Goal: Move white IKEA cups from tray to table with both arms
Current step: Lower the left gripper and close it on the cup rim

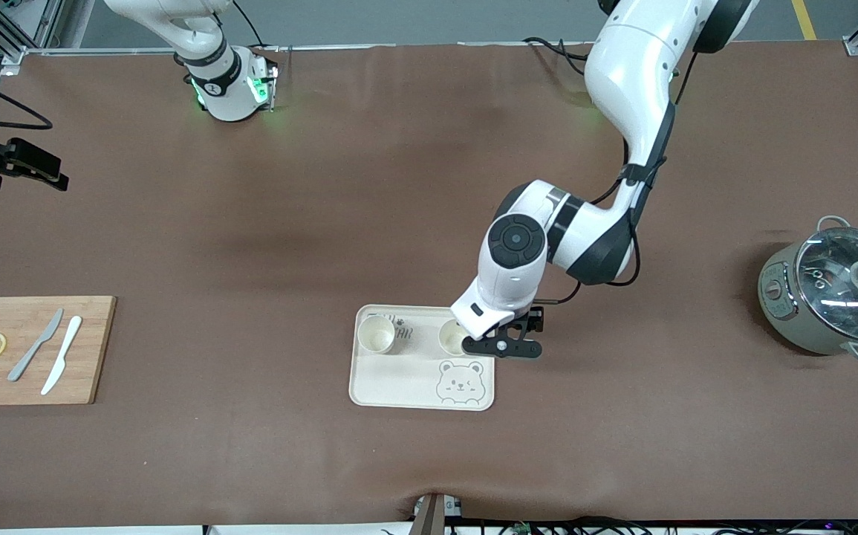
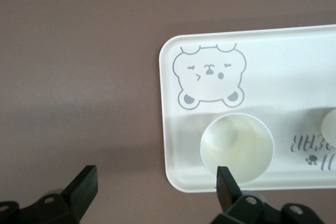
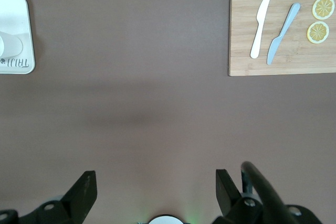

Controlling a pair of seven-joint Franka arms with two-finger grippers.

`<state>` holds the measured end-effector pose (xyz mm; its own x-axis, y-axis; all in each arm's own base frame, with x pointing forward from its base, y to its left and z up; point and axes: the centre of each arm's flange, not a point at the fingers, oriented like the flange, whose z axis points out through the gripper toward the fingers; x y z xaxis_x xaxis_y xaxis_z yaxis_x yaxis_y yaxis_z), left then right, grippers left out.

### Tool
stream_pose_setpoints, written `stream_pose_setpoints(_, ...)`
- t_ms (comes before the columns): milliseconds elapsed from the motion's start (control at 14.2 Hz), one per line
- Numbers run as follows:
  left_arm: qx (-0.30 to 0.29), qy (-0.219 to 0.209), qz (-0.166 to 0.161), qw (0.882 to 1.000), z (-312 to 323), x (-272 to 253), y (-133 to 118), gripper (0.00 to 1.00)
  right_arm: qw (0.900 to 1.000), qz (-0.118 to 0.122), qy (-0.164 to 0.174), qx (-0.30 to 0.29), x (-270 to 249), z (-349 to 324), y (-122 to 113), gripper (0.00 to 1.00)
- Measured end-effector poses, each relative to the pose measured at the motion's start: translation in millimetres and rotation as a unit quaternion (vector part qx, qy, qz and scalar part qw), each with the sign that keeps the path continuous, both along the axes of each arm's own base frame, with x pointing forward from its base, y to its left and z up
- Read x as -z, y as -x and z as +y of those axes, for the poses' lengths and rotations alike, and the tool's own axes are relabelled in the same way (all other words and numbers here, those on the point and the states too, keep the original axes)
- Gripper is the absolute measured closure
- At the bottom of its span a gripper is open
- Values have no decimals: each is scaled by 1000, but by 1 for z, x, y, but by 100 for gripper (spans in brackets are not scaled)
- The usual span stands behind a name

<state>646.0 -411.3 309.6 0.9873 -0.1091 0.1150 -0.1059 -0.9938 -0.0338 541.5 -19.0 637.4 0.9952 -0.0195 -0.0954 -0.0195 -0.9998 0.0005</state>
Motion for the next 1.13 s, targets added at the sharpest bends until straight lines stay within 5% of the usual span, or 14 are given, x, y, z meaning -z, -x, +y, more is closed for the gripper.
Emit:
stream_pose_setpoints(493,-1,23,-15,1000,-7,39,-6,0,1000,0,-1,0,1,0,-1,0)
stream_pose_setpoints(1126,-1,42,-34,999,-21,78,-3,0,999,33,0,1,42,0,-25,0)
